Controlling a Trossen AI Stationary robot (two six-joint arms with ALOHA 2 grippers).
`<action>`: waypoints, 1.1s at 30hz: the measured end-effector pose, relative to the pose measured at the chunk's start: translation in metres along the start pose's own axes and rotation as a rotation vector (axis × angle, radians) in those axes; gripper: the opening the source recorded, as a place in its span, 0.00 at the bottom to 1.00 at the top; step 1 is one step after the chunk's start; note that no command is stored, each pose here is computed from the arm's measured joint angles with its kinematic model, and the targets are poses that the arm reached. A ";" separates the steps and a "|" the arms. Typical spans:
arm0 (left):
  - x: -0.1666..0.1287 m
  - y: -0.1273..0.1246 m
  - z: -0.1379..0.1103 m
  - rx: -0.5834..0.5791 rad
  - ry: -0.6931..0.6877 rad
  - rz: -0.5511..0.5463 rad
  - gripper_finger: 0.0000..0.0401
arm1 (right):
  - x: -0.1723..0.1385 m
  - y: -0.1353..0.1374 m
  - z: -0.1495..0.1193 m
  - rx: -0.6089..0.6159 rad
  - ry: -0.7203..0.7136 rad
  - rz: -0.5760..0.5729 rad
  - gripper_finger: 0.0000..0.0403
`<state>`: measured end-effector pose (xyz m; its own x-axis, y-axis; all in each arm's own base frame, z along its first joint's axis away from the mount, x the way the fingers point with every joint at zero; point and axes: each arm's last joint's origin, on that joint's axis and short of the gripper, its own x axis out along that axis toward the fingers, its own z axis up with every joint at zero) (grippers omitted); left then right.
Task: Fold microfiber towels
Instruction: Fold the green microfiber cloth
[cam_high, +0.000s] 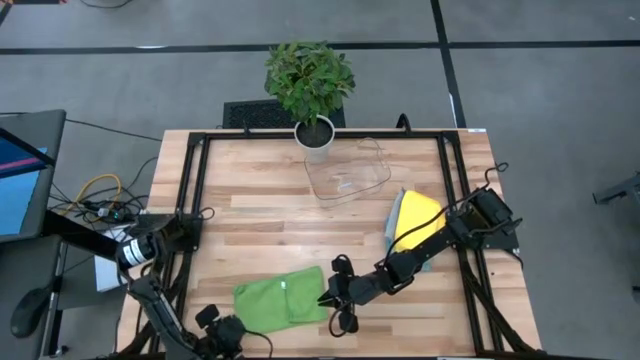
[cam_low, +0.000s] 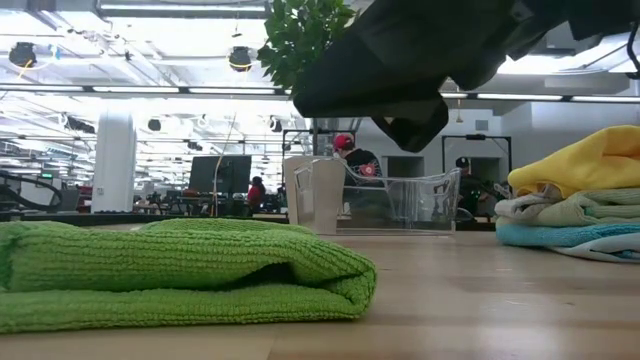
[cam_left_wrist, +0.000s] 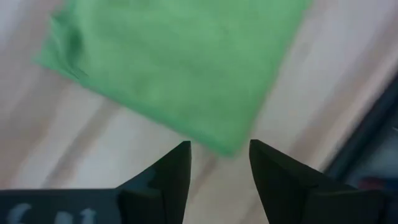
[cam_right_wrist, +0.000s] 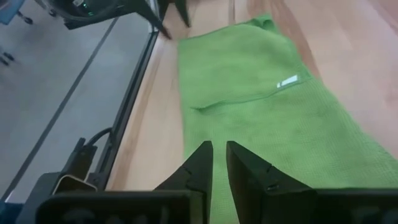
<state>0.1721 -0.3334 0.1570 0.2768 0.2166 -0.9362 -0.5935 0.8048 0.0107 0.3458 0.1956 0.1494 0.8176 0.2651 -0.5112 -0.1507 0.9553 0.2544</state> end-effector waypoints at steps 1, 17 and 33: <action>-0.001 -0.001 -0.004 0.003 0.006 -0.016 0.39 | 0.000 -0.001 0.000 0.001 -0.001 -0.003 0.18; 0.028 0.005 -0.008 0.054 -0.008 -0.089 0.39 | 0.001 -0.008 0.002 0.044 0.006 -0.022 0.18; 0.038 -0.002 0.026 0.035 0.121 -0.050 0.03 | 0.012 0.014 -0.021 0.029 0.011 0.042 0.17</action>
<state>0.2035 -0.3126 0.1309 0.2106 0.1090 -0.9715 -0.5536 0.8324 -0.0266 0.3417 0.2153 0.1292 0.8047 0.3068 -0.5082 -0.1686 0.9390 0.2999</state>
